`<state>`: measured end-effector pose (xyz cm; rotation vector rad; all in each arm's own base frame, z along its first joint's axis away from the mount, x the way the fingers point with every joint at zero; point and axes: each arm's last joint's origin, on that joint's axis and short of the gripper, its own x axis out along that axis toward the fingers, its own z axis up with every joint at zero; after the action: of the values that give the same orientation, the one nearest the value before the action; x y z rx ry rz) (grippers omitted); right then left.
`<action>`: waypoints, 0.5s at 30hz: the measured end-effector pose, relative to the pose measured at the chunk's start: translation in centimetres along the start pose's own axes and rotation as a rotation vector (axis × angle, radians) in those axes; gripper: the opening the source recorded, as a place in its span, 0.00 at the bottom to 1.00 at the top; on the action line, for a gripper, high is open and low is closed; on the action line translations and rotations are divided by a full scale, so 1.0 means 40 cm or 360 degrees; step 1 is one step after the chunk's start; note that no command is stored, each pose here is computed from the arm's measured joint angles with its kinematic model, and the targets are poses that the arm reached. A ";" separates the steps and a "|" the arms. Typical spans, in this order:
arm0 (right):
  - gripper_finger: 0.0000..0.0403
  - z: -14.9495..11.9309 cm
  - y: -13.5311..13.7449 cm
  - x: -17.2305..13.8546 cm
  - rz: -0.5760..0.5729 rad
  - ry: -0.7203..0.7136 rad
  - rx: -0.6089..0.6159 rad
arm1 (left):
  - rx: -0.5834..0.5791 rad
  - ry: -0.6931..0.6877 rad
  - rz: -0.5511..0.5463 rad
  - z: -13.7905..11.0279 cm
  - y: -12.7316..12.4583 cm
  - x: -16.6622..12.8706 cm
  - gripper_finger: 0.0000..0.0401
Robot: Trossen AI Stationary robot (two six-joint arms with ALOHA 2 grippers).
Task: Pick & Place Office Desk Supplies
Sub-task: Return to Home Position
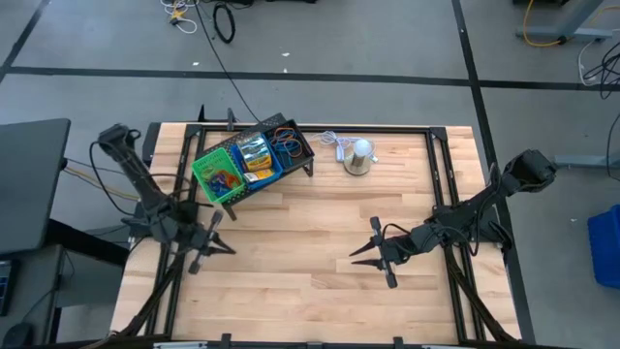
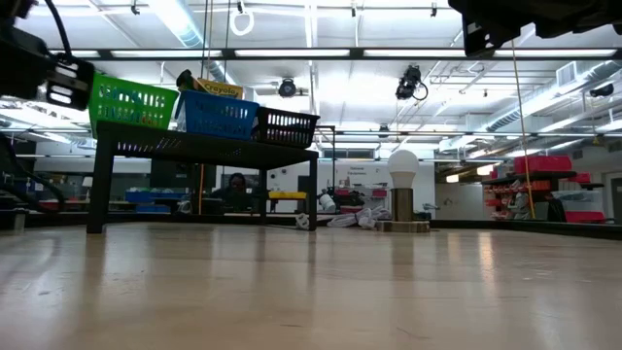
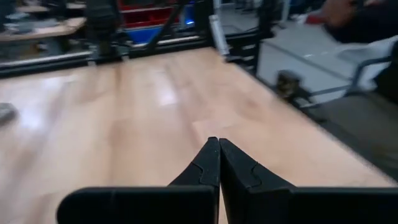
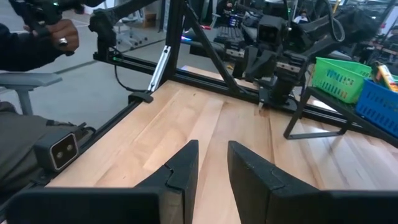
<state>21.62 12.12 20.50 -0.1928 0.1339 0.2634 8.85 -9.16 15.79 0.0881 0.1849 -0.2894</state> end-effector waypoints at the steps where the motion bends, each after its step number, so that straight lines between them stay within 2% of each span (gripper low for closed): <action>1: 0.24 0.000 -0.001 0.000 -0.0011 0.0001 0.0000 | 0.0026 0.0010 0.0032 -0.001 0.007 0.005 0.00; 8: 0.24 0.000 -0.002 0.000 -0.0037 0.0005 0.0000 | 0.0085 0.0040 0.0110 0.000 0.045 0.030 0.00; 15: 0.24 -0.003 -0.023 0.005 -0.0086 0.0014 0.0031 | 0.0067 0.0098 0.0149 -0.008 0.070 0.053 0.00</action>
<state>22.06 11.26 20.50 -0.1781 0.1396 0.2072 11.63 -7.02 15.25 0.1472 0.2350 -0.1974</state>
